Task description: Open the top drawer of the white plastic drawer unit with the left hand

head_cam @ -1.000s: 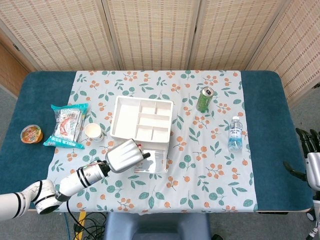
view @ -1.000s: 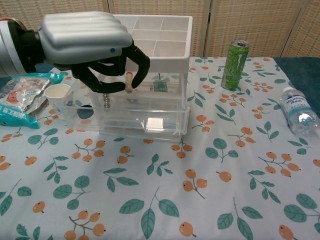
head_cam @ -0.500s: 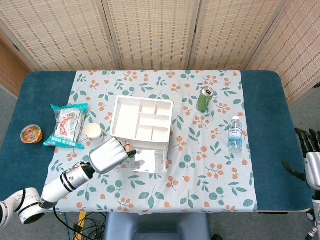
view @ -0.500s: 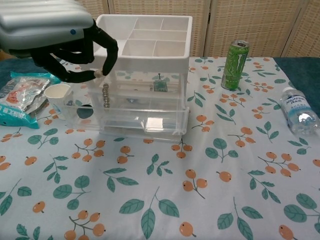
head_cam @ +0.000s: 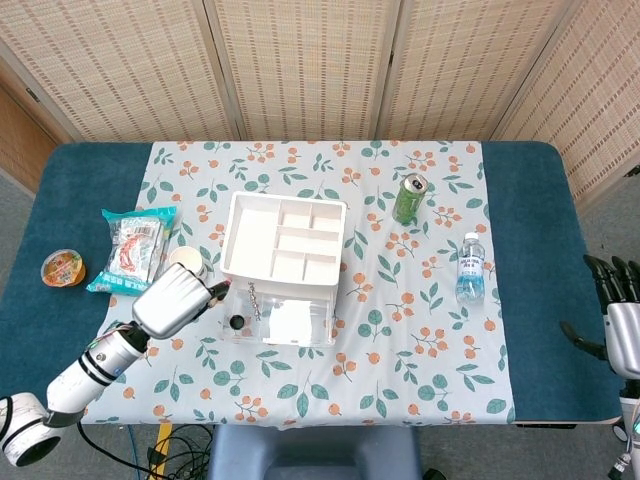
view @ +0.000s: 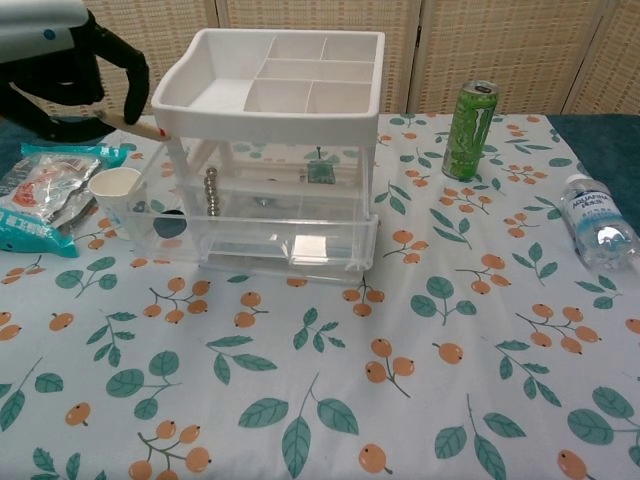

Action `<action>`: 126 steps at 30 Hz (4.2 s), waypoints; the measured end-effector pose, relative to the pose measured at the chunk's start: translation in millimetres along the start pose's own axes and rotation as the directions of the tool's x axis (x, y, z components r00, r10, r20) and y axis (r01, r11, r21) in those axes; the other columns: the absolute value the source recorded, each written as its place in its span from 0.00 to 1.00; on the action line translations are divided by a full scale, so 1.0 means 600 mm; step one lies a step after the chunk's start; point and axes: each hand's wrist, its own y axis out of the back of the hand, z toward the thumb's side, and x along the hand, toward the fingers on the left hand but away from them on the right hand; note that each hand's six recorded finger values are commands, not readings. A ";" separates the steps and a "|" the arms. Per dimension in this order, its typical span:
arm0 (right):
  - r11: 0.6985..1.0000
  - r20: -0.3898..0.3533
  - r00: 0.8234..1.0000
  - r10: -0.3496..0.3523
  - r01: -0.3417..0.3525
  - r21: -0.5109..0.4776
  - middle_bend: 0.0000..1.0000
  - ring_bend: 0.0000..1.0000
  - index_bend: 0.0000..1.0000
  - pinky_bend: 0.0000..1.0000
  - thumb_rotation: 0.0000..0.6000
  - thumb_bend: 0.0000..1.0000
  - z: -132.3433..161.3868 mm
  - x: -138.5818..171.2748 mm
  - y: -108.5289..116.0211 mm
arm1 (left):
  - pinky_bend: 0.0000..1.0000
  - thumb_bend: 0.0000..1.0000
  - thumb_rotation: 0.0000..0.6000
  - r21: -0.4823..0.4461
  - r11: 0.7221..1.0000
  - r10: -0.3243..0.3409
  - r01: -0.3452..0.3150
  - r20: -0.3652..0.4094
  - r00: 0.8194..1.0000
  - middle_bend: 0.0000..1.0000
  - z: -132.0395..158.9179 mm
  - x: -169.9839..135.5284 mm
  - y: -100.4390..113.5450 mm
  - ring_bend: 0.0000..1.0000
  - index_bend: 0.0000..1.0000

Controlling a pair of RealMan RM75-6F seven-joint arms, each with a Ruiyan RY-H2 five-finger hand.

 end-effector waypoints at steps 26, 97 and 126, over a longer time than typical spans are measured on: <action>1.000 -0.006 1.000 0.011 -0.011 -0.008 0.12 0.09 0.05 0.01 1.00 0.22 0.002 0.000 -0.007 | 1.00 0.42 1.00 0.037 0.987 -0.153 0.158 -0.119 0.981 1.00 -0.039 -0.067 -0.062 1.00 0.52; 1.000 -0.004 1.000 0.002 -0.002 0.001 0.12 0.09 0.05 0.01 1.00 0.22 0.005 0.005 0.005 | 0.94 0.40 1.00 -0.140 0.977 -0.190 0.157 -0.265 0.945 0.82 -0.073 -0.096 -0.165 0.79 0.31; 0.982 -0.099 0.984 0.148 -0.158 -0.099 0.12 0.09 0.05 0.01 1.00 0.24 0.027 0.009 -0.042 | 0.71 0.40 1.00 -0.140 0.989 -0.122 0.042 -0.634 0.764 0.65 -0.109 -0.301 -0.103 0.62 0.29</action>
